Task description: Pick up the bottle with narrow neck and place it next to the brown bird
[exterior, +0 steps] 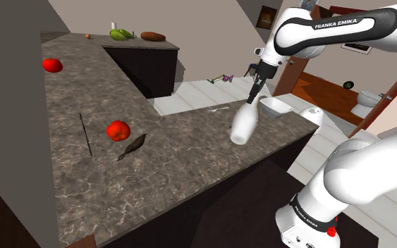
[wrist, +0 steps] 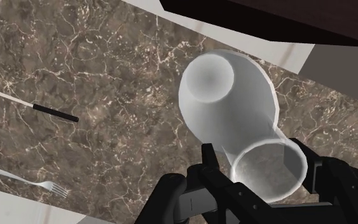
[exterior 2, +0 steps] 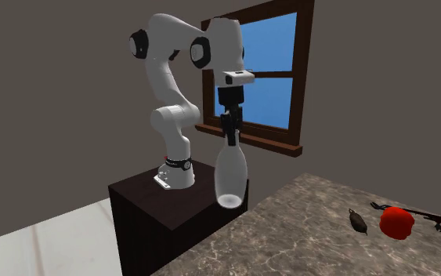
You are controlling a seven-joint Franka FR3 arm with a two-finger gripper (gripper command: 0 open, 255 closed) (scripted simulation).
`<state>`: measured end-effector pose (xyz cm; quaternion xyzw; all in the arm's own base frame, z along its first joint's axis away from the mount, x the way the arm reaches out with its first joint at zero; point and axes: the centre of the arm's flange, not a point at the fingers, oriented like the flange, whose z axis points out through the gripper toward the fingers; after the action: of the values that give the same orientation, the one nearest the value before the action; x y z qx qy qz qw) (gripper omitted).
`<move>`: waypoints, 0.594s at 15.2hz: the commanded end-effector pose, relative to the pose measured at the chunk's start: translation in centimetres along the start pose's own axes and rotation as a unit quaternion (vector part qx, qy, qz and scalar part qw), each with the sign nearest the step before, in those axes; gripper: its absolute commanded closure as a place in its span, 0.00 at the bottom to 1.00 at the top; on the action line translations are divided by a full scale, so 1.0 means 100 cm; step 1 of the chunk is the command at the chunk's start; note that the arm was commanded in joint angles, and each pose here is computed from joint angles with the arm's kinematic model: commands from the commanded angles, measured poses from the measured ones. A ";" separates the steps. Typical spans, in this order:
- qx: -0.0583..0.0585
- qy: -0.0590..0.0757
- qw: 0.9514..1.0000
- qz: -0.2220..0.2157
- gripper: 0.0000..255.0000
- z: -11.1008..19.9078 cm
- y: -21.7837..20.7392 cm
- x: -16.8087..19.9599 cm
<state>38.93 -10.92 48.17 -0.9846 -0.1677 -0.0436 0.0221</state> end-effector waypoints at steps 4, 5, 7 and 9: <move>0.000 0.000 1.000 0.000 1.00 -0.027 -0.001 0.002; 0.000 0.000 1.000 0.000 1.00 -0.032 -0.001 0.003; 0.000 0.000 1.000 0.000 1.00 -0.042 -0.001 0.004; 0.000 0.000 1.000 0.000 1.00 -0.053 -0.001 0.005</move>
<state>38.93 -11.05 52.93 -0.9846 -0.1677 -0.0436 0.0220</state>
